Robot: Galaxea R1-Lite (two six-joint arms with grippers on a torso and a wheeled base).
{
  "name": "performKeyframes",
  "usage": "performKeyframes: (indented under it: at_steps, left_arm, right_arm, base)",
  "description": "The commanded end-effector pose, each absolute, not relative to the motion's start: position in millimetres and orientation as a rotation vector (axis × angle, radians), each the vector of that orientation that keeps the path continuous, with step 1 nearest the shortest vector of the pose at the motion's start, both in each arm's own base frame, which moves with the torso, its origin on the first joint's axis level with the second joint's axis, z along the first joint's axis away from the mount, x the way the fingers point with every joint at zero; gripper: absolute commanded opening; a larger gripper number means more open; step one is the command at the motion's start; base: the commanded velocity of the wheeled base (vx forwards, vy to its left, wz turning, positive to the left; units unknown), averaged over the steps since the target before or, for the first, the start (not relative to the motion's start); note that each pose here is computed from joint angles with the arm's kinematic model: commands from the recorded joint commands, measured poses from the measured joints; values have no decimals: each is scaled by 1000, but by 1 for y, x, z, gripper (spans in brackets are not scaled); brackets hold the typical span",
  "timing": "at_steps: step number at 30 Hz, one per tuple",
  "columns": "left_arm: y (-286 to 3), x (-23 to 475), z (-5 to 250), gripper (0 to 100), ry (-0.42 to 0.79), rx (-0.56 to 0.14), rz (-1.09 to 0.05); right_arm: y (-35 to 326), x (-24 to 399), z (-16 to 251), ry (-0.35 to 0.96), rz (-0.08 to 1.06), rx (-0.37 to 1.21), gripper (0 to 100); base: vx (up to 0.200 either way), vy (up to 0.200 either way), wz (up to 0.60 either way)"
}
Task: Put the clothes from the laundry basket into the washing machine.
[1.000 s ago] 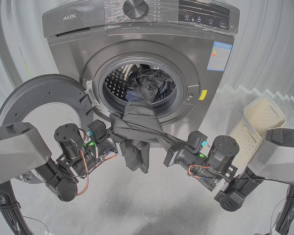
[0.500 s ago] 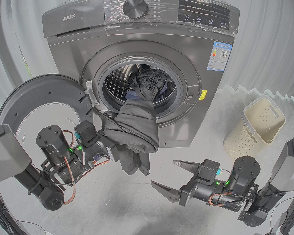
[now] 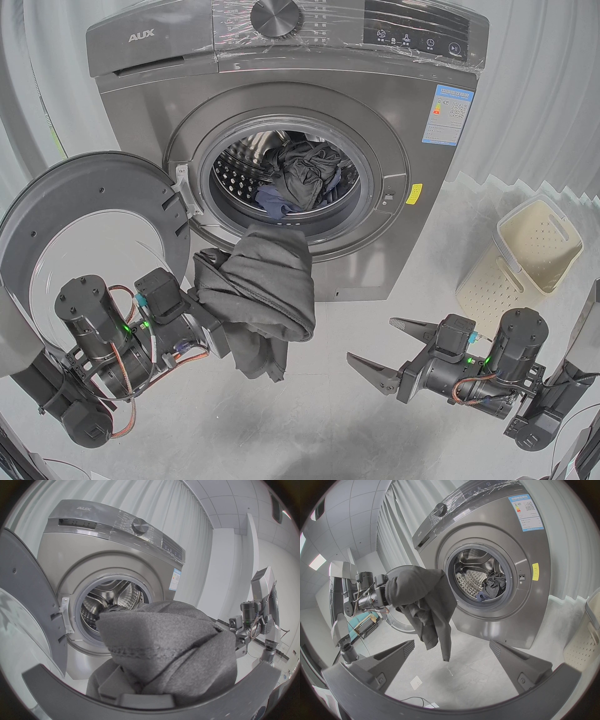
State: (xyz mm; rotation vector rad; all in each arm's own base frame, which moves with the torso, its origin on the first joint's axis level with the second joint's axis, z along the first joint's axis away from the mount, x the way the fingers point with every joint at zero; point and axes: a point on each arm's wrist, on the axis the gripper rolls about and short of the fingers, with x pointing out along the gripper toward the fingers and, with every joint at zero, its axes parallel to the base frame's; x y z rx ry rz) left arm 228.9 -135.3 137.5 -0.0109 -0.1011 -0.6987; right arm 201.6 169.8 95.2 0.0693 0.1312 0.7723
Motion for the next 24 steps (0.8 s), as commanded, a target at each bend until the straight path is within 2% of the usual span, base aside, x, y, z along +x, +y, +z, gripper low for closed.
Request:
performKeyframes:
  at_steps: [1, 24]
  left_arm:
    - [-141, 228, 131, 0, -75, -6, -719]
    - [-149, 228, 124, 0, -53, -1, -747]
  right_arm:
    - [170, 200, 96, 132, 776, 70, 100]
    - [174, 196, 92, 150, 798, 68, 100]
  base:
    - [200, 0, 0]
    - [200, 0, 0]
